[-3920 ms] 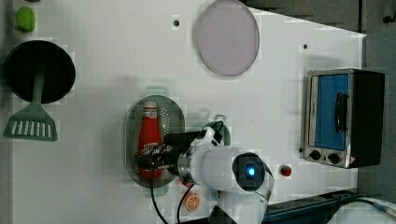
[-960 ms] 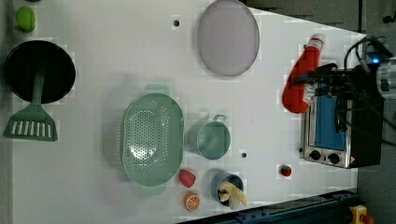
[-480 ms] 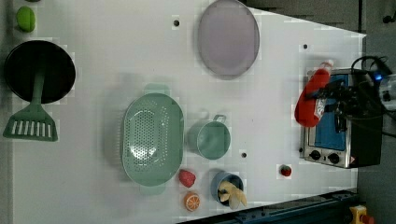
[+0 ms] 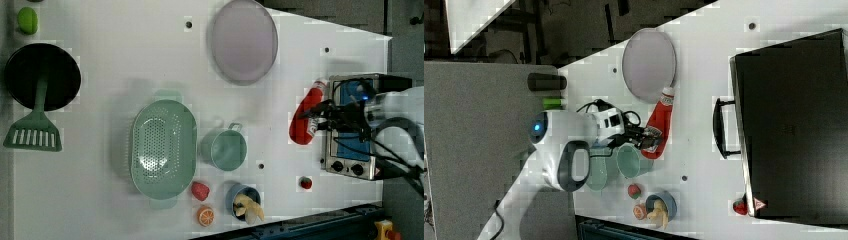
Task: Pick ketchup from strainer and place it on the table
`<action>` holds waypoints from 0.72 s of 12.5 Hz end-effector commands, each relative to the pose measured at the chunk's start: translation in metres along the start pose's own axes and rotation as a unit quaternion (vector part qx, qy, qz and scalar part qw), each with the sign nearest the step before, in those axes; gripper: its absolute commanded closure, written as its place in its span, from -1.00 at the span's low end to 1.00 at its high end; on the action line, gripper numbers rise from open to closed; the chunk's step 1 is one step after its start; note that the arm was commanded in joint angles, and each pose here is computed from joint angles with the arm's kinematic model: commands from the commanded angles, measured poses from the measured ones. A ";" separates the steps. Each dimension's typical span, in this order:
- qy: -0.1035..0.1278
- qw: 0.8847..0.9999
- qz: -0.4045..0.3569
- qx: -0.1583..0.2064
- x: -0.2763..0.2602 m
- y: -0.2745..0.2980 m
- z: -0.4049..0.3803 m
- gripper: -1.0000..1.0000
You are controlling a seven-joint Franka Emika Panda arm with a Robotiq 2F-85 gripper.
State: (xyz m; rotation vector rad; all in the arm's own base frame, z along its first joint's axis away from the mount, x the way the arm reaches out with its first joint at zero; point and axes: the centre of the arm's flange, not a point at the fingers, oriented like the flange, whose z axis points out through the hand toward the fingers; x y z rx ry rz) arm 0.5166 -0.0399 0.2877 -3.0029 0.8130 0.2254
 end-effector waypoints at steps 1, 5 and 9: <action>0.004 1.000 -0.029 -0.008 0.003 0.002 0.035 -0.22; 0.004 1.000 -0.026 -0.006 0.008 0.003 0.049 -0.93; 0.033 0.999 -0.026 0.005 0.013 -0.004 -0.014 -1.00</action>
